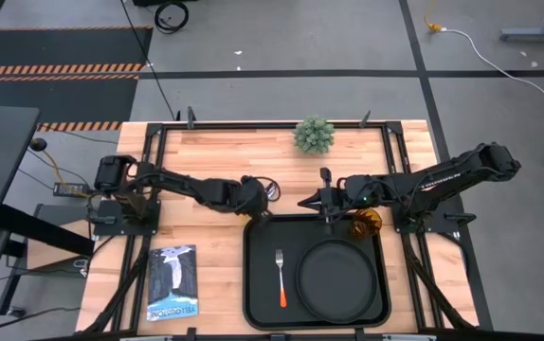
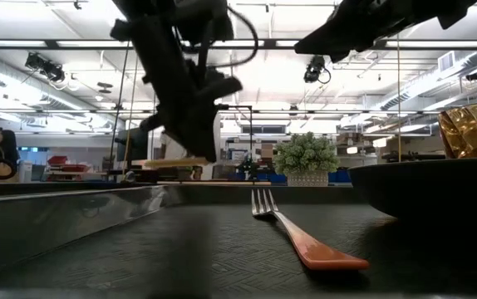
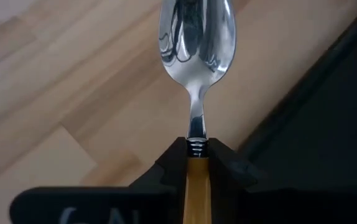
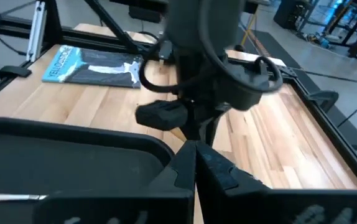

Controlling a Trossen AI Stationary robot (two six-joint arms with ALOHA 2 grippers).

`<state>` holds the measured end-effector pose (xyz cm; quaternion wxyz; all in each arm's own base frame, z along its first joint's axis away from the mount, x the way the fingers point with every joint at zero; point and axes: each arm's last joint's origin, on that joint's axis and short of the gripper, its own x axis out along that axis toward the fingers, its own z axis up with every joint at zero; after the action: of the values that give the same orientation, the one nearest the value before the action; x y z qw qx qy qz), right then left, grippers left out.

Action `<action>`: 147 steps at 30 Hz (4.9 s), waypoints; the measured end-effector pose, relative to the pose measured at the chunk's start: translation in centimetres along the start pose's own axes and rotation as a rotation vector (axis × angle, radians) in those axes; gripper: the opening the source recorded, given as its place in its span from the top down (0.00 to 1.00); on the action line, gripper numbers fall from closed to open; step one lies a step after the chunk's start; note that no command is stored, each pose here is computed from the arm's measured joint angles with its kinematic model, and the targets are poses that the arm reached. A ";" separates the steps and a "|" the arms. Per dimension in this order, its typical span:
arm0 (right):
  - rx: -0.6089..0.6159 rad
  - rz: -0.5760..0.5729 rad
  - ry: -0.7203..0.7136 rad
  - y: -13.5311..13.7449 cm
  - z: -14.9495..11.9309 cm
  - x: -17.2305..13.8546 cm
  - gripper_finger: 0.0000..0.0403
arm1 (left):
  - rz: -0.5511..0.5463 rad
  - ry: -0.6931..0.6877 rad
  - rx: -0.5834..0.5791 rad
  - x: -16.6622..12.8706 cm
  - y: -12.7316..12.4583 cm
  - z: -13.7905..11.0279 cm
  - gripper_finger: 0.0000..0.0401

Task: Pick and place plate/cup/fork/spoon on tray
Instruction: Put the orange spoon beside the orange fork on the black tray, then return to Home Position

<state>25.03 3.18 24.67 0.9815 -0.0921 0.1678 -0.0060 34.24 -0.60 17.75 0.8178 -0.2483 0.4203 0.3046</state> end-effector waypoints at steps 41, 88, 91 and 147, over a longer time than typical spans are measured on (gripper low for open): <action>-0.055 0.428 -0.066 9.6 -6.0 -5.9 0.98 | -0.284 -0.315 -0.482 -3.2 -17.5 -5.5 0.86; -0.114 0.472 -0.015 9.9 -7.9 -6.5 0.98 | 0.125 0.166 -0.670 -3.8 -17.5 -9.8 0.86; -0.114 0.472 -0.015 9.9 -7.9 -6.5 0.98 | 0.129 0.172 -0.673 -3.7 -17.6 -9.9 0.86; -0.112 0.442 -0.026 9.4 -7.8 -6.2 0.98 | 0.102 0.086 -0.252 -5.2 -19.1 -6.5 0.74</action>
<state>16.45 11.33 17.74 0.9544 -0.1075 0.1712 0.2199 41.84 -19.62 21.59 0.7448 -0.3402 0.4254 0.3855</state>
